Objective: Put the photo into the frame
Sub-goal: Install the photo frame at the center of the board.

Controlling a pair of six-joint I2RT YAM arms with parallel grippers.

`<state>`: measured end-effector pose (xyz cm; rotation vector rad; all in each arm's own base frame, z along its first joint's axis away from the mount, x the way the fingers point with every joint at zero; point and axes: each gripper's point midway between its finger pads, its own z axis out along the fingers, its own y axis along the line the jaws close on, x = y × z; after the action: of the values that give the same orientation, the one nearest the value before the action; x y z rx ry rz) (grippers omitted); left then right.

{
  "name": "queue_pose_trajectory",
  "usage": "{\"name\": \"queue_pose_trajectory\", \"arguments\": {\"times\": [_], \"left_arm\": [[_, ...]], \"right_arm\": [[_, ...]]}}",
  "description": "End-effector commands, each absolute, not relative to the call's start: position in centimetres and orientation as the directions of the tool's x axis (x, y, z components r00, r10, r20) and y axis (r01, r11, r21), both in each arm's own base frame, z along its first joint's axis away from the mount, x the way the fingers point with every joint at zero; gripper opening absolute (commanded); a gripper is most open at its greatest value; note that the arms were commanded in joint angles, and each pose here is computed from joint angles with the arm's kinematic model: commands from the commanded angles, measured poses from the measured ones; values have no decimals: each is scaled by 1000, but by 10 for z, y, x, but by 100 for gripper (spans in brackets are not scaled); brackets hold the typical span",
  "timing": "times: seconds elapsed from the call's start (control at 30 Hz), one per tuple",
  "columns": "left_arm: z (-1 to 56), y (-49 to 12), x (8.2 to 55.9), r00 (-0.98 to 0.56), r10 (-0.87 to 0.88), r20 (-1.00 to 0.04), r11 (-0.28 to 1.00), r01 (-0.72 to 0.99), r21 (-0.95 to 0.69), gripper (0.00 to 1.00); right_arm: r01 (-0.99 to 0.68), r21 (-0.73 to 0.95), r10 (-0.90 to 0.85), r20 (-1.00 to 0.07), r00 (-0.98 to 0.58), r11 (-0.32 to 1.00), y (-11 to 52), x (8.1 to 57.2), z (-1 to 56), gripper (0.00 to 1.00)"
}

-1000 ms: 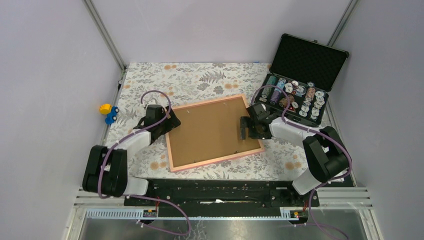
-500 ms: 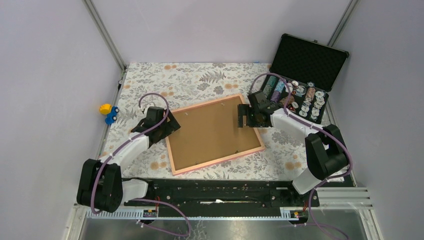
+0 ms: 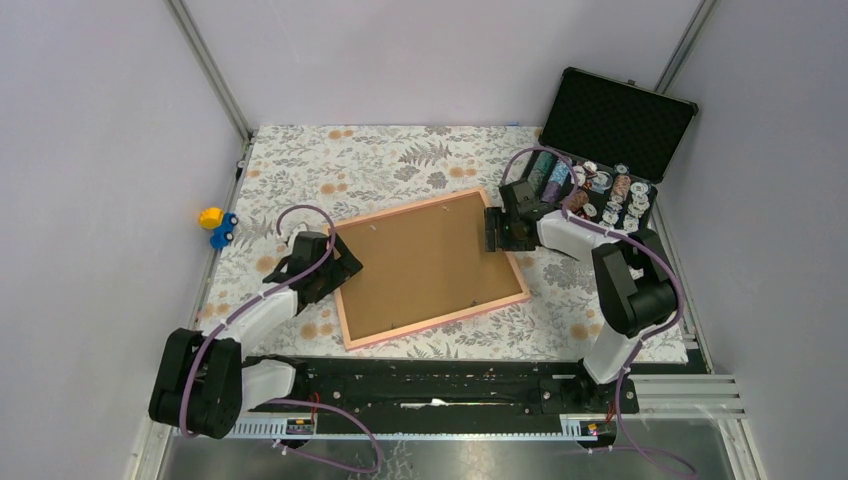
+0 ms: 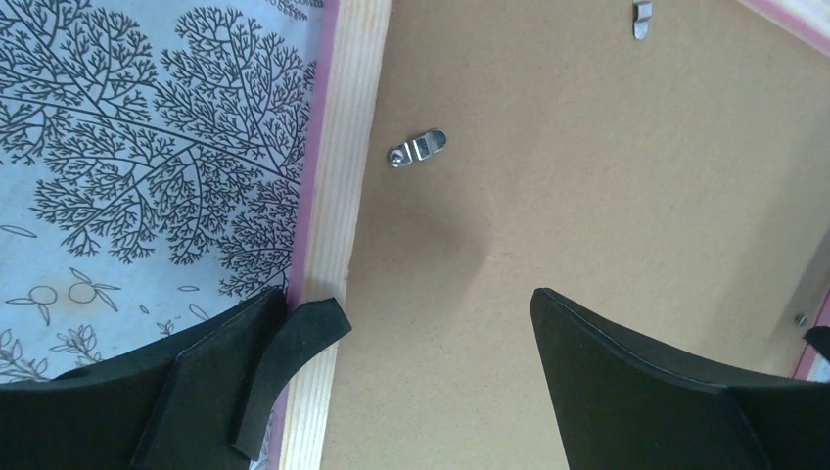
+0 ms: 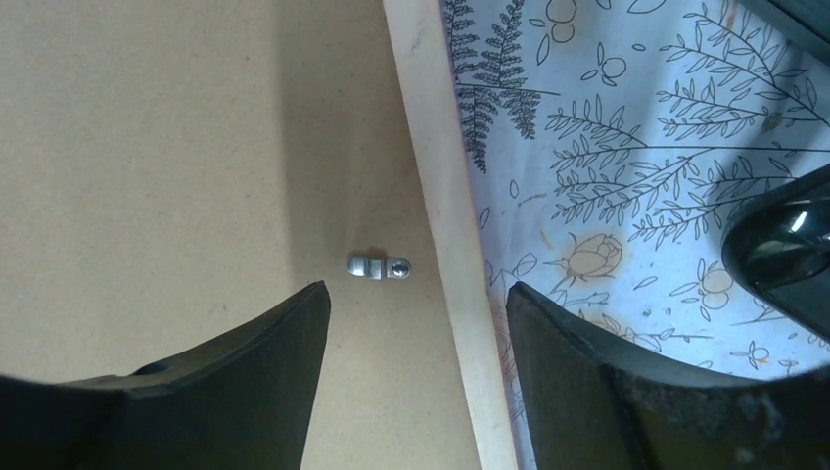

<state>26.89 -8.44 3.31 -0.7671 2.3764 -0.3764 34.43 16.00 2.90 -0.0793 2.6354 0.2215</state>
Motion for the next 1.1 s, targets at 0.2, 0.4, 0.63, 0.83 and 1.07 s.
{"name": "queue_pose_trajectory", "arguments": {"times": [0.2, 0.4, 0.63, 0.83, 1.07], "left_arm": [[36, -102, 281, -626, -621, -471, 765, -355, -537, 98], [34, -101, 281, -625, -625, -468, 764, -363, -534, 98], [34, -100, 279, -623, -627, -469, 762, -365, -534, 99], [34, -101, 278, -622, -627, -468, 762, -365, -535, 98], [37, -102, 282, -613, -629, -478, 759, -353, -547, 99]], "right_arm": [[-136, 127, -62, -468, -882, 982, 161, 348, 14, 69], [-124, 118, -54, -474, -879, 985, 158, 350, 13, 62], [-44, 127, 21, -470, -882, 991, 160, 360, 1, 43], [36, 185, 121, -472, -873, 982, 168, 367, 1, 35], [185, 204, 259, -438, -861, 961, 167, 371, -8, 19]]}}
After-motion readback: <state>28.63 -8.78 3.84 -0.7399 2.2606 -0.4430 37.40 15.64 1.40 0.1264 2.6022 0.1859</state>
